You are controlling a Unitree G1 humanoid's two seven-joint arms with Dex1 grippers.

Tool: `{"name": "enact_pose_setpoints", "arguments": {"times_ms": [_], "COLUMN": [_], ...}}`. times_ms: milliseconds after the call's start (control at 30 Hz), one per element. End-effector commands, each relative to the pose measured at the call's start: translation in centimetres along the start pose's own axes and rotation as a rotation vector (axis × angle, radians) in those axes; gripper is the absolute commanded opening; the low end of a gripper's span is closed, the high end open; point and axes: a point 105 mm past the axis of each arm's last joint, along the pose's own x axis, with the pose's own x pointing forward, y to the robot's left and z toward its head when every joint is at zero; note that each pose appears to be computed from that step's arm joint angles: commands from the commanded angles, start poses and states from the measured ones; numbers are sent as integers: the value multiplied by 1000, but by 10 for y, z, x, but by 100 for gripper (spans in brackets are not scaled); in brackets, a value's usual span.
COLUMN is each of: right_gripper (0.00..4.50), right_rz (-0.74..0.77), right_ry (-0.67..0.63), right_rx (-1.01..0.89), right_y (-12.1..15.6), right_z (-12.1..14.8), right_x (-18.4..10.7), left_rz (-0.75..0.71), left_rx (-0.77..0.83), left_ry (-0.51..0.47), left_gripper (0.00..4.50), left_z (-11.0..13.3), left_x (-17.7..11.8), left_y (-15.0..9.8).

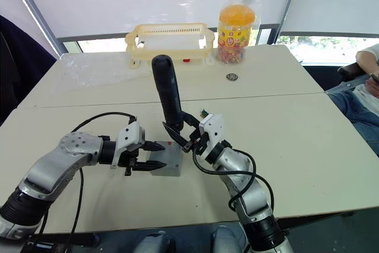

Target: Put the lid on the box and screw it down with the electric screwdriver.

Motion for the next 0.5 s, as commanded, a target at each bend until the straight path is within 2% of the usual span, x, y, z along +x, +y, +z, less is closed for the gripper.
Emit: {"name": "enact_pose_setpoints", "arguments": {"times_ms": [33, 500], "right_gripper": [174, 174], "right_rz": [-8, -18], "right_ry": [150, 164], "right_rx": [44, 39], "right_y": [1, 0], "right_z": [-39, -48], "right_x": [-11, -11], "left_rz": [2, 3], "left_rx": [-3, -7], "left_ry": [13, 11], "left_gripper": [247, 247], "left_z": [-2, -2], "left_x": [-1, 1], "left_y": [-2, -1]}}
